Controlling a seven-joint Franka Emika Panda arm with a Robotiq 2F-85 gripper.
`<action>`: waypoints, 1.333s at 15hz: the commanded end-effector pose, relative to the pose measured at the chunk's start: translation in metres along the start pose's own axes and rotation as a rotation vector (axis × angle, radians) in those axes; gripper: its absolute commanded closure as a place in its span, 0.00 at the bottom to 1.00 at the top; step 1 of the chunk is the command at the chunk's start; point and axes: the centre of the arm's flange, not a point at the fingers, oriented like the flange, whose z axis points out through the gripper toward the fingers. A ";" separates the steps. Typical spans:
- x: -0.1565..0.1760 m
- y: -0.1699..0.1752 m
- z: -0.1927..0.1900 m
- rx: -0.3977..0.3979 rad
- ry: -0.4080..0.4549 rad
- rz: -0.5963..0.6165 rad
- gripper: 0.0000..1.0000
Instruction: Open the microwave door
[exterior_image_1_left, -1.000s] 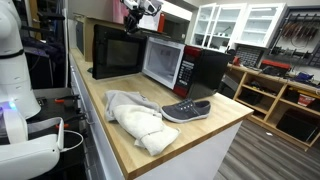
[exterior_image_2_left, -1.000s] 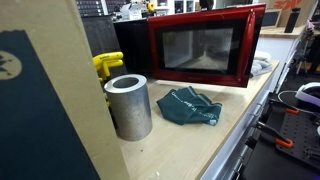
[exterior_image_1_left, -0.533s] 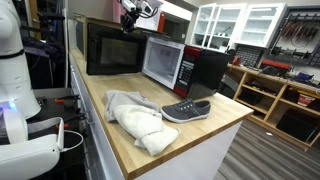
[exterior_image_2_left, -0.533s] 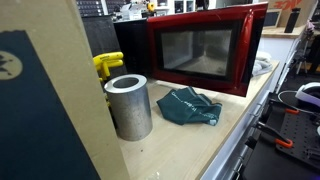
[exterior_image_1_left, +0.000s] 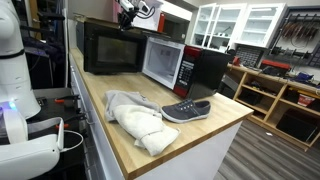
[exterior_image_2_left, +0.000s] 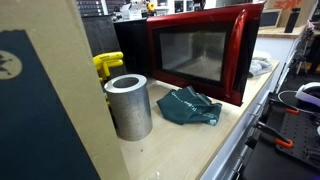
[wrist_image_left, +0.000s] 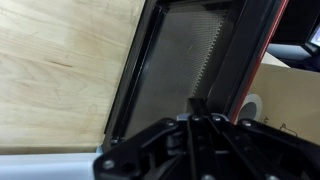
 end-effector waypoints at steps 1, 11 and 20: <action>-0.005 -0.004 -0.003 0.032 0.010 -0.032 1.00; -0.009 0.030 -0.017 -0.146 -0.008 -0.056 1.00; -0.002 0.139 -0.038 -0.471 0.073 0.021 1.00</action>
